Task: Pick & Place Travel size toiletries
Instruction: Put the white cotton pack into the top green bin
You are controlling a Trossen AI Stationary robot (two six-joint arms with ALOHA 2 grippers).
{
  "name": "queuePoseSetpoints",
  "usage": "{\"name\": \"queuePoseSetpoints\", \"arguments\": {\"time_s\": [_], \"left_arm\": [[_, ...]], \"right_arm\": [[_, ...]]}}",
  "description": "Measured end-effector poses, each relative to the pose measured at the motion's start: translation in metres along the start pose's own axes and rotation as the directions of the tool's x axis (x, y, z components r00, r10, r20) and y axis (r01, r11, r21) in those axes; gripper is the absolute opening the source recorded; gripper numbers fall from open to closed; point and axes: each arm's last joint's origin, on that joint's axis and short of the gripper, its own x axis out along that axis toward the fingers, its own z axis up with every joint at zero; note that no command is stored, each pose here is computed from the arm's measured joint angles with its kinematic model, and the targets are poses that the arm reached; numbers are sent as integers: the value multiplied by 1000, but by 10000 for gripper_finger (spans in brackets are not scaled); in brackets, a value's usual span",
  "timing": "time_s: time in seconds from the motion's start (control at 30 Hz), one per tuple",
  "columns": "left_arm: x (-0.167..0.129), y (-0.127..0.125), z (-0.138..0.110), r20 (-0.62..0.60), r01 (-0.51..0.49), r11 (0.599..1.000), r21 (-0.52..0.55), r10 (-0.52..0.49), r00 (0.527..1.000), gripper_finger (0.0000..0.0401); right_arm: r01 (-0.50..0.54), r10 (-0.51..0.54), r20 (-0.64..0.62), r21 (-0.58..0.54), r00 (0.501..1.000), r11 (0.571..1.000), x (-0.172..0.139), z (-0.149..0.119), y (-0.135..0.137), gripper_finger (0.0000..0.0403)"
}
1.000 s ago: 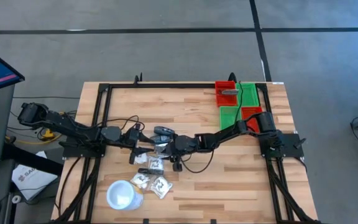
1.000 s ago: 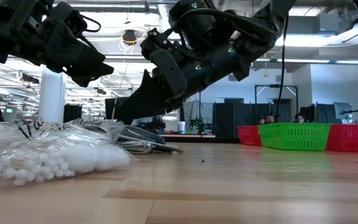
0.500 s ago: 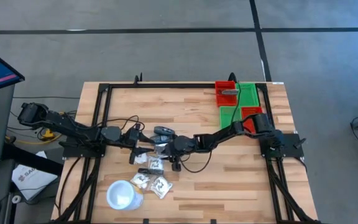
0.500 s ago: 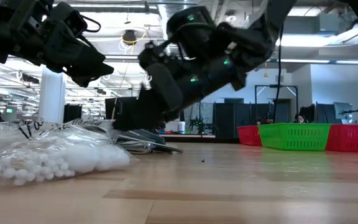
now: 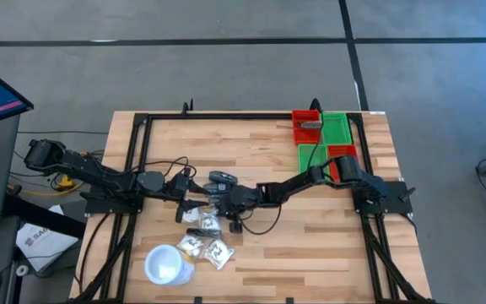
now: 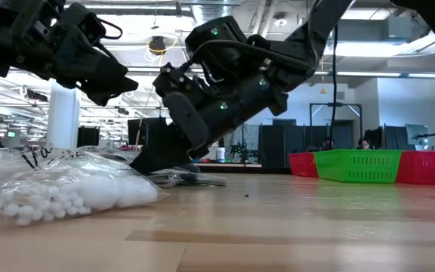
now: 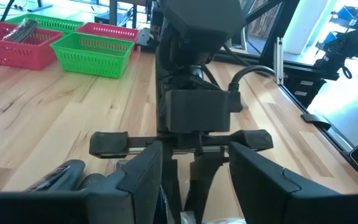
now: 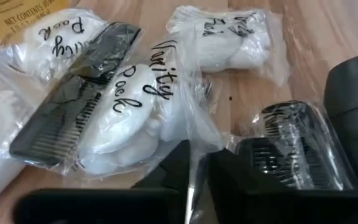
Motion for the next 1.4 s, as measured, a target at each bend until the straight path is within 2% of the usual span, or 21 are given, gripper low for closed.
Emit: {"name": "queuePoseSetpoints", "arguments": {"time_s": [0.07,0.47,0.87,1.1,1.4], "left_arm": [[0,0,0,0,0,1000,0,0,1000,177],[0,0,0,-1,0,1000,3,0,1000,177],[0,0,0,0,0,1000,3,0,1000,177],[0,0,0,0,0,1000,2,0,1000,177],[0,0,1,6,1,1000,2,-1,1000,177]], "right_arm": [[-11,11,-1,0,1000,1000,0,0,0,10],[-63,63,-1,13,998,998,-1,1,-3,1],[-49,54,70,-66,996,997,-44,50,-5,0],[-32,38,79,-71,996,997,-62,64,-11,0],[-9,14,67,-72,998,997,-66,65,-19,0]]}}
